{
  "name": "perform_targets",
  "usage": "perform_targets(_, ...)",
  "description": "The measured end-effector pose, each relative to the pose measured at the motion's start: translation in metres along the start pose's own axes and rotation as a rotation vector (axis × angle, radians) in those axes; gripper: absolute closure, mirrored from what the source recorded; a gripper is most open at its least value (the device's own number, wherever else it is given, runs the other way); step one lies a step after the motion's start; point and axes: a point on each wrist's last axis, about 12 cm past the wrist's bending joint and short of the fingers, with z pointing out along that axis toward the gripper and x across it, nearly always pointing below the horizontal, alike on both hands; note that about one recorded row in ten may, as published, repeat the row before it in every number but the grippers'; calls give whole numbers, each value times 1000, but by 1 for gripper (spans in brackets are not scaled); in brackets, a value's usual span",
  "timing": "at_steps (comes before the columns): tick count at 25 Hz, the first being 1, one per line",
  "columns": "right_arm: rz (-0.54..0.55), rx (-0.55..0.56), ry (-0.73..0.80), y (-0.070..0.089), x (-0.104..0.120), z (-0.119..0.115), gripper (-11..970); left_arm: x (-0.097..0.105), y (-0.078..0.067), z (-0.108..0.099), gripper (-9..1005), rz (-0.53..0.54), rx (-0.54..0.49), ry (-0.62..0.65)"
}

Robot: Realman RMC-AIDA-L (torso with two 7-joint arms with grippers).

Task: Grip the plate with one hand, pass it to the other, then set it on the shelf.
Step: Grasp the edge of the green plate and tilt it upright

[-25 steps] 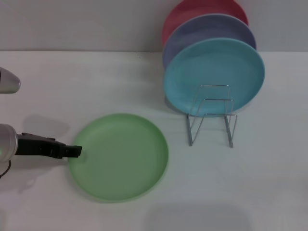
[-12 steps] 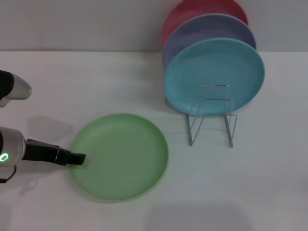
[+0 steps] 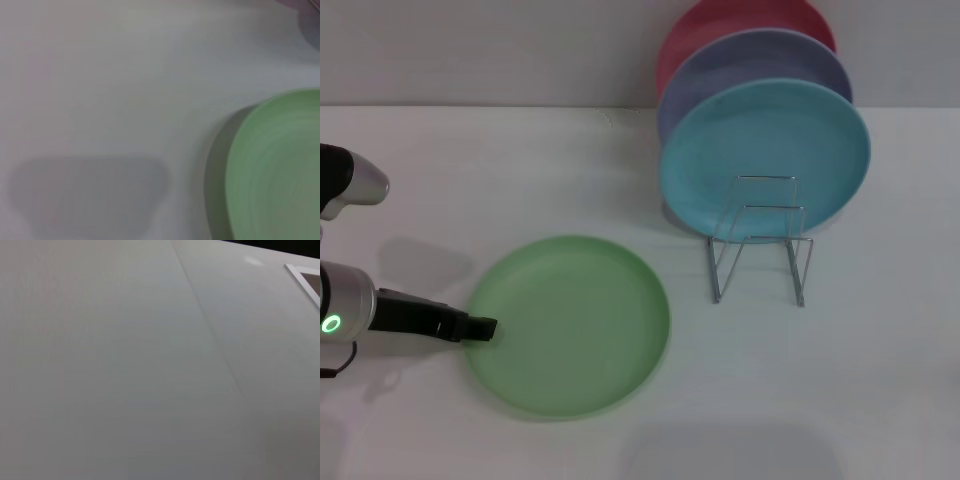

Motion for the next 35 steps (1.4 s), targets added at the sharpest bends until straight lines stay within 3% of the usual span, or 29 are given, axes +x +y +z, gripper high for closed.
perform_targets(2,1,-1,-1,0,0,0,125,-3,0,0,226,7,-2,0)
perform_targets(14,2,-23,-1,6,4,6,125,-12,-5,1,664,44,-16,1)
perform_targets(23,-22,-31,-12,11,7,12,125,-16,-6,1,896,62,-18,-4)
perform_targets(29,-19,-34,-19,12,7,13,125,-19,-6,0,976,77,-26,-9)
perform_targets(35,28,-45,-69,20,3,15,125,-26,-9,-10,976,103,-37,-54)
